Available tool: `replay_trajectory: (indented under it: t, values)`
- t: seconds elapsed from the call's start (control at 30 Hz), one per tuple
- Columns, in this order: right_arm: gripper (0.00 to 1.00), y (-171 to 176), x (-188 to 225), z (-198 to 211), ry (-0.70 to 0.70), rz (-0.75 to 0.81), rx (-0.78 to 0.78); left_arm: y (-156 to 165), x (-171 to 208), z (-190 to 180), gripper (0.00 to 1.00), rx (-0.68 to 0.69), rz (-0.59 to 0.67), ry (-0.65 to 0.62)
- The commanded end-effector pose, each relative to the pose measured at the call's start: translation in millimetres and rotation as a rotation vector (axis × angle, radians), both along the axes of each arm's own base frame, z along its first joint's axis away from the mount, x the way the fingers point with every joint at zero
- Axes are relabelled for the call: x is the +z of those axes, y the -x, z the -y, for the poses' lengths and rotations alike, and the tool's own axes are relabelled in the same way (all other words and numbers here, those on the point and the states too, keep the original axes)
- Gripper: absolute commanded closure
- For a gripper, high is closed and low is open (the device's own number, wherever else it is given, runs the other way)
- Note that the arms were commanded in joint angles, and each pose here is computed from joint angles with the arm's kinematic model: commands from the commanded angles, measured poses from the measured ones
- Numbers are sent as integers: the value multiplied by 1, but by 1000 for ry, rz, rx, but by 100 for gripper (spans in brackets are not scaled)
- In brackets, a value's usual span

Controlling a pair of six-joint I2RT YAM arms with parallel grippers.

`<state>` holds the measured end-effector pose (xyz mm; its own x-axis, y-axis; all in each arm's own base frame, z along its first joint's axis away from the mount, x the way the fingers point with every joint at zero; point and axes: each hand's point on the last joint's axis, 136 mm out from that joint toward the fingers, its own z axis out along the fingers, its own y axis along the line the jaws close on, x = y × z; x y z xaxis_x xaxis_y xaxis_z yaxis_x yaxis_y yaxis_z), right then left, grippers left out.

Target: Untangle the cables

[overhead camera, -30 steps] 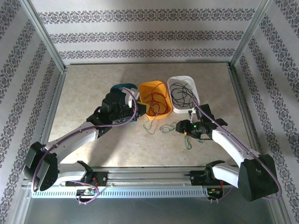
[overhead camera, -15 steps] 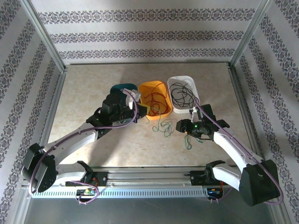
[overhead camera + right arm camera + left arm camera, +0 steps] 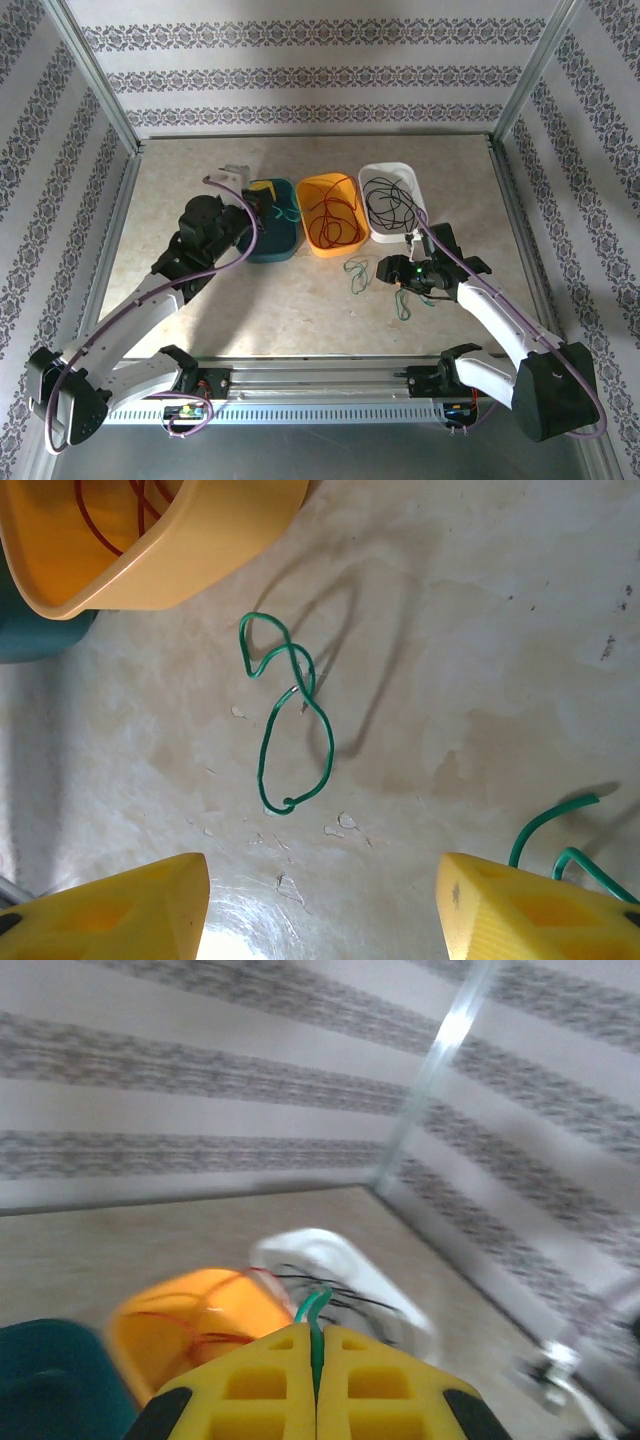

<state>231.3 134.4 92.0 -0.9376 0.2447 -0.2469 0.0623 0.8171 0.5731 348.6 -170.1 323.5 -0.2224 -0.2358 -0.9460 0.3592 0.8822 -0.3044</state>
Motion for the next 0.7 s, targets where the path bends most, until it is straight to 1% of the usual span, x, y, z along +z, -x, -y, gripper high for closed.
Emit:
replay_trajectory:
  t: [0.0,0.1,0.27,0.47,0.53,0.67]
  values:
    - [38,-8,14,-2,6,60,14,-25,-14,-49,100,243,-55,-101]
    - [38,-7,16,-3,5,64,22,-41,-32,-54,100,231,-102,-77]
    - [38,-7,21,-4,5,76,31,-72,-90,-58,100,232,-235,-85]
    - [38,-4,24,-3,10,82,40,-92,-155,-52,100,213,-389,-179]
    - [38,-3,25,-2,14,84,41,-97,-173,-52,100,222,-440,-196]
    - [38,-3,26,-2,15,87,42,-105,-206,-46,100,197,-531,-226]
